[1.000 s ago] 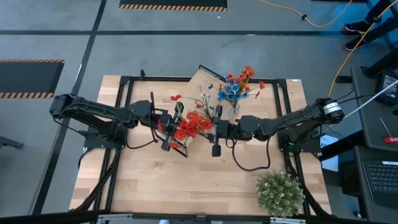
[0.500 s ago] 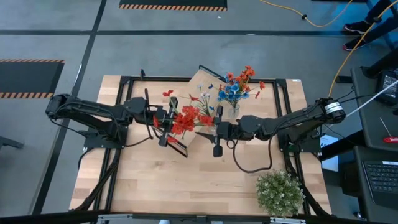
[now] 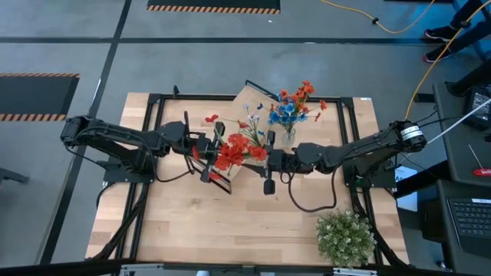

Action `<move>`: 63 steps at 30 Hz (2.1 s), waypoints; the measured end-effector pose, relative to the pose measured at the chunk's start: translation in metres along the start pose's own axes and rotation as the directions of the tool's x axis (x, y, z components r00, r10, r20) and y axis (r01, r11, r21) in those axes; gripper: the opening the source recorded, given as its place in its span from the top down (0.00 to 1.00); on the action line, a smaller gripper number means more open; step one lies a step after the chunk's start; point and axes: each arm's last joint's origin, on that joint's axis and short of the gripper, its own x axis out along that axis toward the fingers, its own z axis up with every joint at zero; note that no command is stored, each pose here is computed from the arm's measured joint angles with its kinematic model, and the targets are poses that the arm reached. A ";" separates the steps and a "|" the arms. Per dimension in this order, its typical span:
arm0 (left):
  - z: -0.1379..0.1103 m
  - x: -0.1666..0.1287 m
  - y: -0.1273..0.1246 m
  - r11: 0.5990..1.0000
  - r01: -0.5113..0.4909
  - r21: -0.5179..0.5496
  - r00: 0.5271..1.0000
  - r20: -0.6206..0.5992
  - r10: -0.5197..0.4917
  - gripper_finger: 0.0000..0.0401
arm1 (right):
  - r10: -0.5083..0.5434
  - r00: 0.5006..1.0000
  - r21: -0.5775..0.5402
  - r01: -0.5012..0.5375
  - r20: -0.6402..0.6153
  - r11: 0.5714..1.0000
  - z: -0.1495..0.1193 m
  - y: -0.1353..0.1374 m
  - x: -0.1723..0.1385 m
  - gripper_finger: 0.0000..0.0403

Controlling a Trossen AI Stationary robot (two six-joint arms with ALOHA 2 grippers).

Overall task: Pick and place flowers into a vace then onto a shelf
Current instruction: Put the red flowers into the left transparent vase

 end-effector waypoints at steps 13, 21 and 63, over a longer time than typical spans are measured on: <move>-0.011 0.012 -0.001 1.000 0.000 0.001 1.000 0.017 0.000 0.96 | -0.002 1.000 -0.002 0.002 -0.001 1.000 0.000 0.000 0.000 0.67; -0.008 0.012 -0.001 0.999 0.037 0.004 0.998 0.048 -0.037 0.96 | -0.002 1.000 -0.006 0.002 -0.009 1.000 -0.001 0.000 0.000 0.67; -0.012 0.014 0.000 0.999 0.036 0.023 0.998 0.042 -0.036 0.83 | -0.002 1.000 -0.002 0.002 0.004 1.000 -0.002 0.000 0.001 0.97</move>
